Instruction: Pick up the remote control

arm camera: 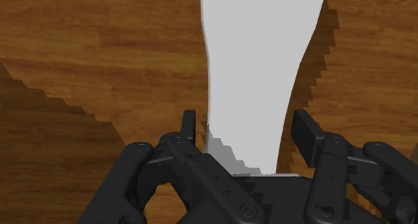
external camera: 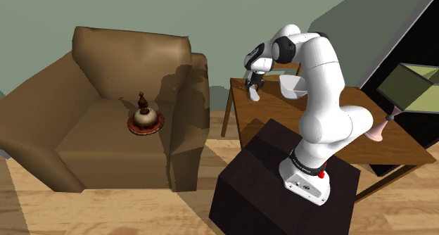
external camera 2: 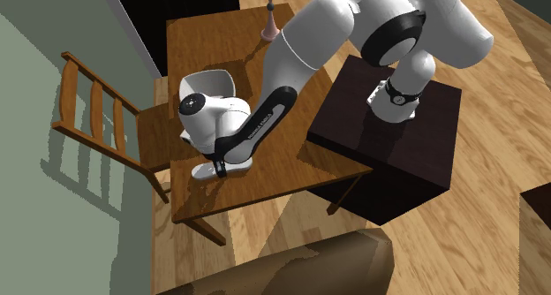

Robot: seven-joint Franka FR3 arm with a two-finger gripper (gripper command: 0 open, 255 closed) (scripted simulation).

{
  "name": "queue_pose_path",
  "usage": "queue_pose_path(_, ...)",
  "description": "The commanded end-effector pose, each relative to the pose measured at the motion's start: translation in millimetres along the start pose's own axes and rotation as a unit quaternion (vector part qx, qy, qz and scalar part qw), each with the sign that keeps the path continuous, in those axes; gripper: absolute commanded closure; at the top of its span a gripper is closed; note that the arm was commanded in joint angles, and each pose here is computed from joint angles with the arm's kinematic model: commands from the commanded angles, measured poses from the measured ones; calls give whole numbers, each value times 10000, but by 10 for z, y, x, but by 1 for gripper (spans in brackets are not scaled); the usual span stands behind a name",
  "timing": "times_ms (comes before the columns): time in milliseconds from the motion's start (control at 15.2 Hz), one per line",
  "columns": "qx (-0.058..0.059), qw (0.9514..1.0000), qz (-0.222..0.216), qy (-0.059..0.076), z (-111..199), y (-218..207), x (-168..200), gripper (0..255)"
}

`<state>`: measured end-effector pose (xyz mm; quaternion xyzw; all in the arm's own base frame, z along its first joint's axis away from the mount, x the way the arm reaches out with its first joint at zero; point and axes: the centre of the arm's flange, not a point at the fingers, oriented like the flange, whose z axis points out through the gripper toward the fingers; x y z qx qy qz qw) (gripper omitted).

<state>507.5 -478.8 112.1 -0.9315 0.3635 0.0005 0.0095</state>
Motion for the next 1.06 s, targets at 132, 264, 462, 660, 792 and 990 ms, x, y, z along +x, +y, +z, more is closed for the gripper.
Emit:
queue_pose_path(132, 0, 10000, -2, -1, -182, -4, -1, 255)
queue_pose_path(264, 0, 10000, -2, -1, -287, -6, -2, 255)
queue_pose_path(462, 0, 10000, -2, -1, -446, -8, -3, 255)
queue_pose_path(660, 0, 10000, -2, -1, -604, -11, -5, 255)
queue_pose_path(792, 0, 10000, -2, -1, -710, -13, -5, 255)
queue_pose_path(990, 0, 10000, -2, -1, -770, -14, -6, 255)
